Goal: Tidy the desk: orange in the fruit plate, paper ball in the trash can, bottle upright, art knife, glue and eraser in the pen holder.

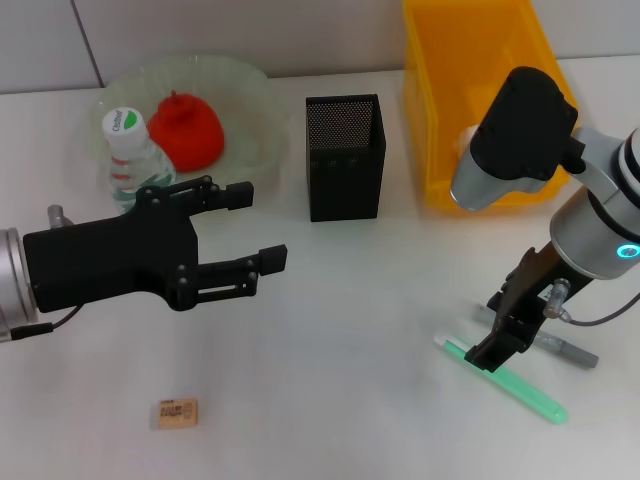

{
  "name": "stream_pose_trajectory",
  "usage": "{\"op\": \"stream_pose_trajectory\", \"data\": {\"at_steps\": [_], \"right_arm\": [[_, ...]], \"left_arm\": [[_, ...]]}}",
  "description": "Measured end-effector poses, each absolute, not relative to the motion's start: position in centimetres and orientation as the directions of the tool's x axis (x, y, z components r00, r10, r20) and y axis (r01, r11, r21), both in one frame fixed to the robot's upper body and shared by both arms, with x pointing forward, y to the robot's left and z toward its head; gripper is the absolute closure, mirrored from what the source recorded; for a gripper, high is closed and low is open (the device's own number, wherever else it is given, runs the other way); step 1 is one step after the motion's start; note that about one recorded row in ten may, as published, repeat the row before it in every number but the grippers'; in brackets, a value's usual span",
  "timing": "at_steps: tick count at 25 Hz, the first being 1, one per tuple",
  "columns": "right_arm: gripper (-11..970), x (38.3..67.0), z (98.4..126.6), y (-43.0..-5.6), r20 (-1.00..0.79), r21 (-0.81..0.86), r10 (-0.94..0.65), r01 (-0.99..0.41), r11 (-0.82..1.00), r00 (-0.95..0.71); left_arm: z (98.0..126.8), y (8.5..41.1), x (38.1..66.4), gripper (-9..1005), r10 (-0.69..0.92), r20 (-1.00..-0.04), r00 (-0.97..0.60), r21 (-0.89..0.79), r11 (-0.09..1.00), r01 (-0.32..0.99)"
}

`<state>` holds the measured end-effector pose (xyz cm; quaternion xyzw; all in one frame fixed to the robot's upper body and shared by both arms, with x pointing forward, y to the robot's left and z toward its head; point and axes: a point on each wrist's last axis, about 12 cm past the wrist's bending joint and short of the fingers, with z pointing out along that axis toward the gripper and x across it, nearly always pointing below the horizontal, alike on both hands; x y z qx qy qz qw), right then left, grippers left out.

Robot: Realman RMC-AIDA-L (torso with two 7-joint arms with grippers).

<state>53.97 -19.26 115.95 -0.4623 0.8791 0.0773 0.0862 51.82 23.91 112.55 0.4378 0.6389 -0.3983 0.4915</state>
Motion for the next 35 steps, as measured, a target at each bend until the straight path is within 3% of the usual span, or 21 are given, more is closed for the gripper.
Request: {"op": "stream_pose_trajectory", "data": {"at_steps": [35], "right_arm": [[287, 54.30, 115.95, -18.32, -0.155, 0.069, -0.809, -0.823, 0.564, -0.568]], "left_arm": [[112.27, 23.99, 51.71, 211, 0.172, -0.977, -0.126, -0.070, 0.300, 0.951]]}}
